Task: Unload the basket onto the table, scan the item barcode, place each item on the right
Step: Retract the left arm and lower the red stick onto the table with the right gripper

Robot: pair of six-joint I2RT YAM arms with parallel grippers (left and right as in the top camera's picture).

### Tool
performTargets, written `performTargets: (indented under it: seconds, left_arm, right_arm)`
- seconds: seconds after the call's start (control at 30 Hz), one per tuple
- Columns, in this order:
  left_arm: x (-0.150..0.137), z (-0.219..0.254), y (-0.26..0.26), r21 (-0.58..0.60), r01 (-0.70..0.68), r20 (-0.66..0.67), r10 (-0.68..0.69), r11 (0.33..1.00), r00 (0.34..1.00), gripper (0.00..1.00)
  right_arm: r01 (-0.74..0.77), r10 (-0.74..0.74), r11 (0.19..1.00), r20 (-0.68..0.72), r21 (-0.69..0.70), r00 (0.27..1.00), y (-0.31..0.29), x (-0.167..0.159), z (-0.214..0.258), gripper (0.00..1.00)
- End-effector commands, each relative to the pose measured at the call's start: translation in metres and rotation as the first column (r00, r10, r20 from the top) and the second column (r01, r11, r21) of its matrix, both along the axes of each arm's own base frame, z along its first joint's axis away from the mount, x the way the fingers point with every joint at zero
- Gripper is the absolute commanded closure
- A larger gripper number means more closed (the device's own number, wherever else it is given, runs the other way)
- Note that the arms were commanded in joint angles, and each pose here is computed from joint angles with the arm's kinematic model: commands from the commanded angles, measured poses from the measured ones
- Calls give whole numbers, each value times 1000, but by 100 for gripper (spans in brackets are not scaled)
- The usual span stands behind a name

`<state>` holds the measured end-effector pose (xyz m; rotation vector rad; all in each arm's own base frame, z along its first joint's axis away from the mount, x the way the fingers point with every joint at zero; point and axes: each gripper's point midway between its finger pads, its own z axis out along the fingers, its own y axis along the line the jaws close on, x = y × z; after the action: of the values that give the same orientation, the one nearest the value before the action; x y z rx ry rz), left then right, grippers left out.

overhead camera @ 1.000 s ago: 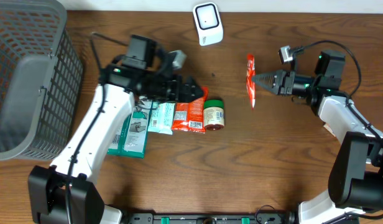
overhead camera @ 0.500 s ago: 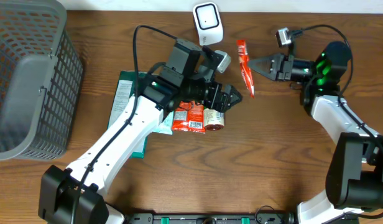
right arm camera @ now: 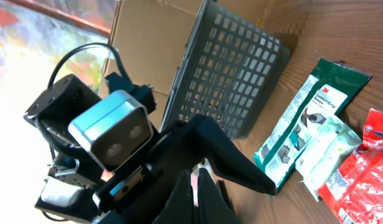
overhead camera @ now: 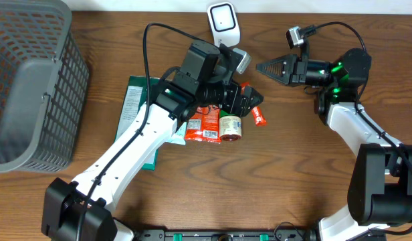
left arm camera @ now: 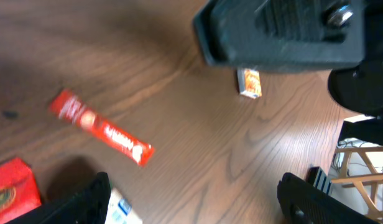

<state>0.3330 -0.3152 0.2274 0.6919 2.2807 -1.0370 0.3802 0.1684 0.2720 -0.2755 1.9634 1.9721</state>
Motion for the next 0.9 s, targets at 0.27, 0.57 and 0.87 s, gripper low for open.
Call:
performTargets:
  seconds: [0.27,0.57,0.87]
  left_arm:
    - [8,-48,52,286,-182,-39,201,941,979,14]
    - [22,-60,87,427,-328,50,340,843,939,13]
    - [44,-65,145,472,-530,54,577,704,815,13]
  right_arm:
    - [-41,46,999,183,-31,982,1,-11,2,80]
    - [228,-217,966,103,-119,971,-5,35,-51,79]
    - [356,-350,748,124,-559,929,-12,36,-160,71]
